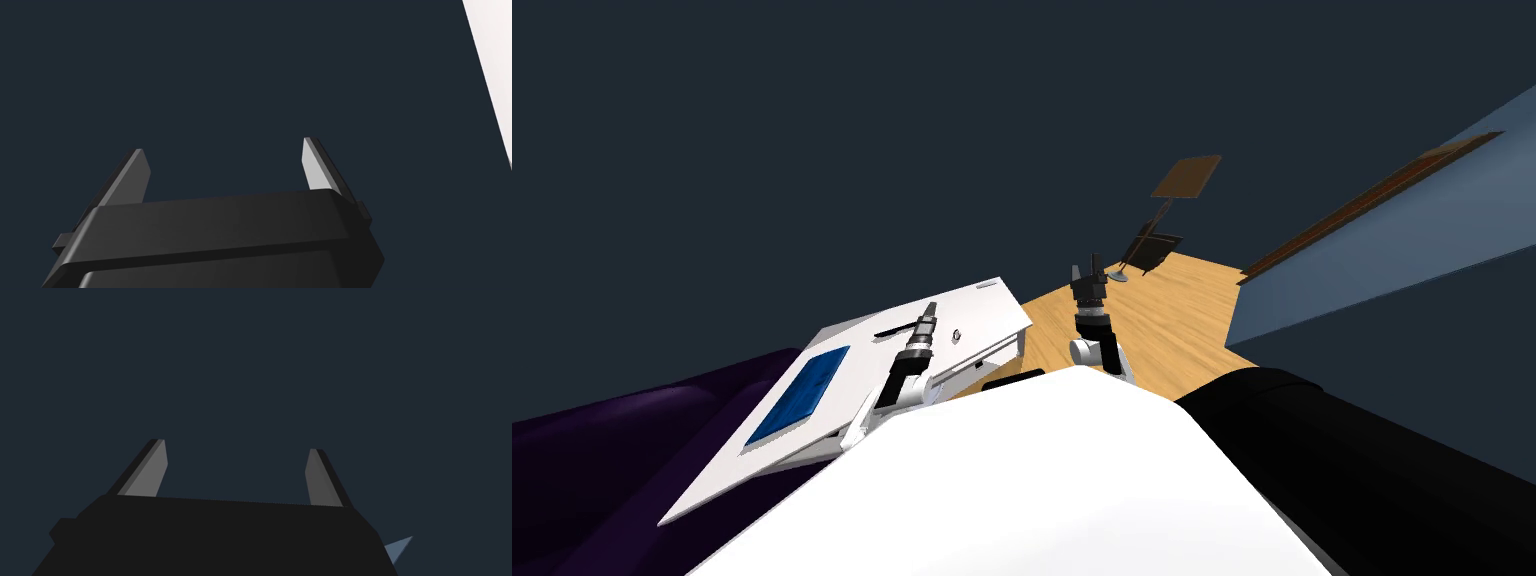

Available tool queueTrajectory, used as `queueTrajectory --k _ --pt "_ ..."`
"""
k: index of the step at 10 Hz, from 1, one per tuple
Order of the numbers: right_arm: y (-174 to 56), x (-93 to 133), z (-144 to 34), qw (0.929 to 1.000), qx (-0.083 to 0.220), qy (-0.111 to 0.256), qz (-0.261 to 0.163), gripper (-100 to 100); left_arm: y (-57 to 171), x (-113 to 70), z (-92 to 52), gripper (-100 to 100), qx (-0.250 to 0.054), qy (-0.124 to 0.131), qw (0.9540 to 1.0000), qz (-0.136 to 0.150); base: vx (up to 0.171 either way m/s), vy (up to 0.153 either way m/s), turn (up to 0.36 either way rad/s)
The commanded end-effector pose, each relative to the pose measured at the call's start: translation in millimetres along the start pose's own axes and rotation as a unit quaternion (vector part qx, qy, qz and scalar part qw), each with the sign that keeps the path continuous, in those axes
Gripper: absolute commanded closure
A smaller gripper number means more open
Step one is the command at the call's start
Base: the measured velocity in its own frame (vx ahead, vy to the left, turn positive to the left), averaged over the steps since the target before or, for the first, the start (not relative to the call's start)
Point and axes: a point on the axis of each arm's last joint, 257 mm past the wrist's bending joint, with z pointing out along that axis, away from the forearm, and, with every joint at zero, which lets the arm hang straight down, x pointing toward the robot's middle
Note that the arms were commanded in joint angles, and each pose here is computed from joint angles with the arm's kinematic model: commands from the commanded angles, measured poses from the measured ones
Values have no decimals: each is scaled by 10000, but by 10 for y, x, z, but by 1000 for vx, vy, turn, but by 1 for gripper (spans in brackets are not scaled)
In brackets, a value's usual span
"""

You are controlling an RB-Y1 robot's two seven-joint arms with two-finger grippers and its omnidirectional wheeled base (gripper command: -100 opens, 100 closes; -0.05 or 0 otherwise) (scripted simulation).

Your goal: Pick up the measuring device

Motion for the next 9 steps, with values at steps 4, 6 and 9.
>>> queueTrajectory --k 4,6,9 --pt "0 0 0 10000 0 0 0 0 664 202 -18 -100 -833 473 9940 519 17 -13 -100" --pt "0 0 0 10000 0 0 0 0 910 260 -43 -100 -1128 628 9894 669 15 -13 -65" --pt "0 0 0 10000 0 0 0 0 1233 314 -60 -100 -1516 869 9799 959 12 -10 -88"
